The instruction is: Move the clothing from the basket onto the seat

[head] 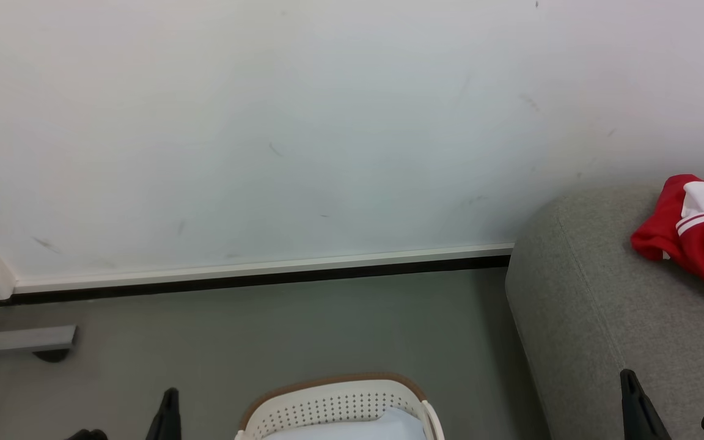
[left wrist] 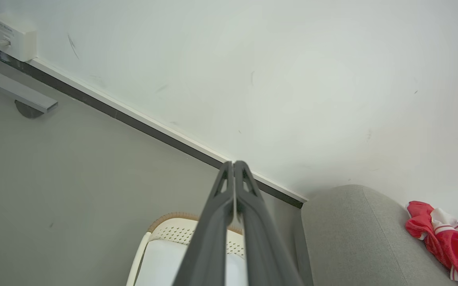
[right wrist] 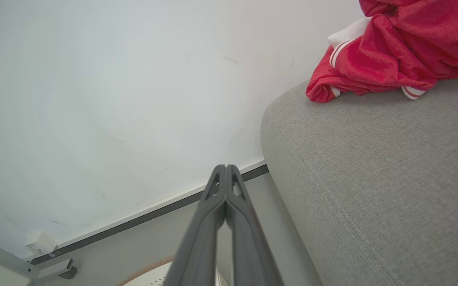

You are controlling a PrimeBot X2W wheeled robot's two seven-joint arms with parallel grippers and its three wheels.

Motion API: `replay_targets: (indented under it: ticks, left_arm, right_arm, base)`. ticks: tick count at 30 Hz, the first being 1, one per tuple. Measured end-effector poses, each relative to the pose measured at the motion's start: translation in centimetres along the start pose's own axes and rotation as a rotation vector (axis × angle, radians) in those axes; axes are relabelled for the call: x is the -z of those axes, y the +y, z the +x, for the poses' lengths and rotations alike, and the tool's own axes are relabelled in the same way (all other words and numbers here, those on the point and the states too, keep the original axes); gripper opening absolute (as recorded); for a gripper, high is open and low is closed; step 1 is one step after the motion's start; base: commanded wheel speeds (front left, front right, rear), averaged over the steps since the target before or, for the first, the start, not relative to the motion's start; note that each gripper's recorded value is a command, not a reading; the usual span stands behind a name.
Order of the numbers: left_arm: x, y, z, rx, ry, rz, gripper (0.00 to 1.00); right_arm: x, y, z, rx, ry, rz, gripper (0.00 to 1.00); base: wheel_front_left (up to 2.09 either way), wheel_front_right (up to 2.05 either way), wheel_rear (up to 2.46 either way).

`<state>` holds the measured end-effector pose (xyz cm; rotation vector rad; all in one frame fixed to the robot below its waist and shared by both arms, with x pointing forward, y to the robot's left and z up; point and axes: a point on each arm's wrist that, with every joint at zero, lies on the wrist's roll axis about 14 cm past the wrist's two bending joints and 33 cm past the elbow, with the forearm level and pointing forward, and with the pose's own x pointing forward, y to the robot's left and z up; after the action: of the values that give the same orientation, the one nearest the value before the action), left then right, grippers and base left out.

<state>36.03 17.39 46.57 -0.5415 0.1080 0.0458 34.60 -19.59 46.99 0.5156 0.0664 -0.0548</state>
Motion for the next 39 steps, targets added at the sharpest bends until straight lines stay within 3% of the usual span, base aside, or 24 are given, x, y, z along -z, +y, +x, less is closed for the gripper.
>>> replay_targets:
  ticks: [39]
  left_arm:
    - [-2.4,0.0,1.3,-0.003,-0.011,-0.515,0.00]
  right_arm:
    - [-1.7,0.2,2.0,0.008,-0.013,0.527,0.00]
  base:
    - [0.00,0.00,0.00]
